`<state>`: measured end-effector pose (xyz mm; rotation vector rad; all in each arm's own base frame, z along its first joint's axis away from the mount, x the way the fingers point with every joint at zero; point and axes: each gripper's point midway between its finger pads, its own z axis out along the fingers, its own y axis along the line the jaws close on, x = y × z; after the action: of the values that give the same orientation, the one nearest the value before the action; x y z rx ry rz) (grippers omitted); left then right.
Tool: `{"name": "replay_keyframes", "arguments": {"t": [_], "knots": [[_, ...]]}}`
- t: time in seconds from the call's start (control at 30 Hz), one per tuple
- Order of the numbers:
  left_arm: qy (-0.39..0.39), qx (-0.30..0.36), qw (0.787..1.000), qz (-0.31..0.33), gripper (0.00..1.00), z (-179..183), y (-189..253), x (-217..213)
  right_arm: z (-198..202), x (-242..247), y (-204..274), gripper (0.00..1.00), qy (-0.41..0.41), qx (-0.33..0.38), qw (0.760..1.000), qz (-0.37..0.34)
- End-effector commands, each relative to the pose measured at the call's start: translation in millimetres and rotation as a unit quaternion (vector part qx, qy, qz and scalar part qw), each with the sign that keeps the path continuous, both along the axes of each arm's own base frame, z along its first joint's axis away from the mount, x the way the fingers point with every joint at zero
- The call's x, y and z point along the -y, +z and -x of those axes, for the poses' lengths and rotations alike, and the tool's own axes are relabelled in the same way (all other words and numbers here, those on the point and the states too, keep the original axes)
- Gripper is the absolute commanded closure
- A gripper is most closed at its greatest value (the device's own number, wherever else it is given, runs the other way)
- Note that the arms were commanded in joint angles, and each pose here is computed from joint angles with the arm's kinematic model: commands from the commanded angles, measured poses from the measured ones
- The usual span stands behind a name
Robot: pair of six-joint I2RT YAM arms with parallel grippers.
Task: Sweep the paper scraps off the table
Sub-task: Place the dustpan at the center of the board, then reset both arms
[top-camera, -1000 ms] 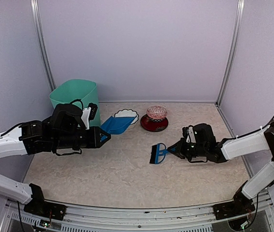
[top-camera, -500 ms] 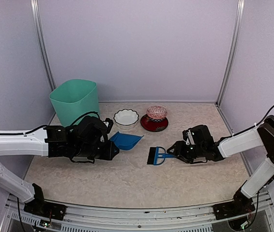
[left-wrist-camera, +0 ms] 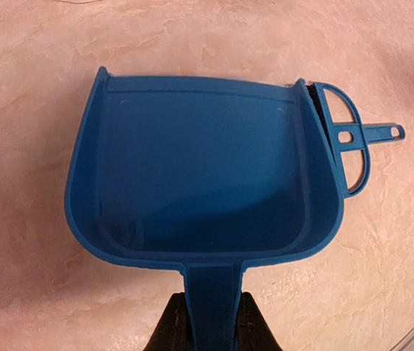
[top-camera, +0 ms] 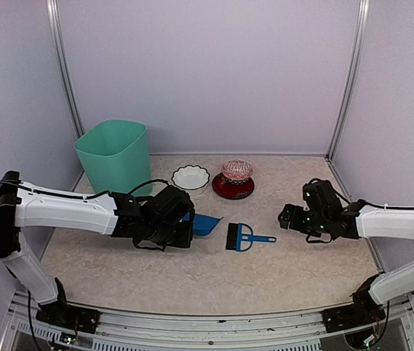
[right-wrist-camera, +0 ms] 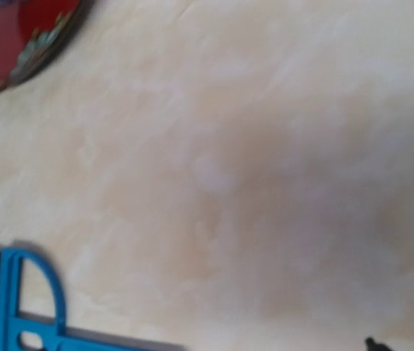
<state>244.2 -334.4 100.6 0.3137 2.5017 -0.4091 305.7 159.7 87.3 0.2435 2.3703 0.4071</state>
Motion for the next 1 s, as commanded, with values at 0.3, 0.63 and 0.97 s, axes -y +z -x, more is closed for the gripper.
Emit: {"name": "replay_keyframes", "arguments": {"t": [0.3, 0.63, 0.97], "knots": [[0.046, 0.006, 0.999, -0.016, 0.82, -28.0, -19.6, 29.6, -4.6, 28.6, 30.6, 0.08, -0.014, 0.047, 0.996, 0.08], [0.025, 0.024, 0.999, 0.002, 0.04, -28.2, 3.9, 41.4, -14.1, 28.6, 28.6, 0.0, -0.002, 0.047, 0.992, 0.116], [0.052, 0.104, 0.993, 0.027, 0.01, -35.9, 73.7, 1.1, -47.0, 54.6, 48.3, 0.0, -0.004, 0.101, 0.972, 0.21]]}}
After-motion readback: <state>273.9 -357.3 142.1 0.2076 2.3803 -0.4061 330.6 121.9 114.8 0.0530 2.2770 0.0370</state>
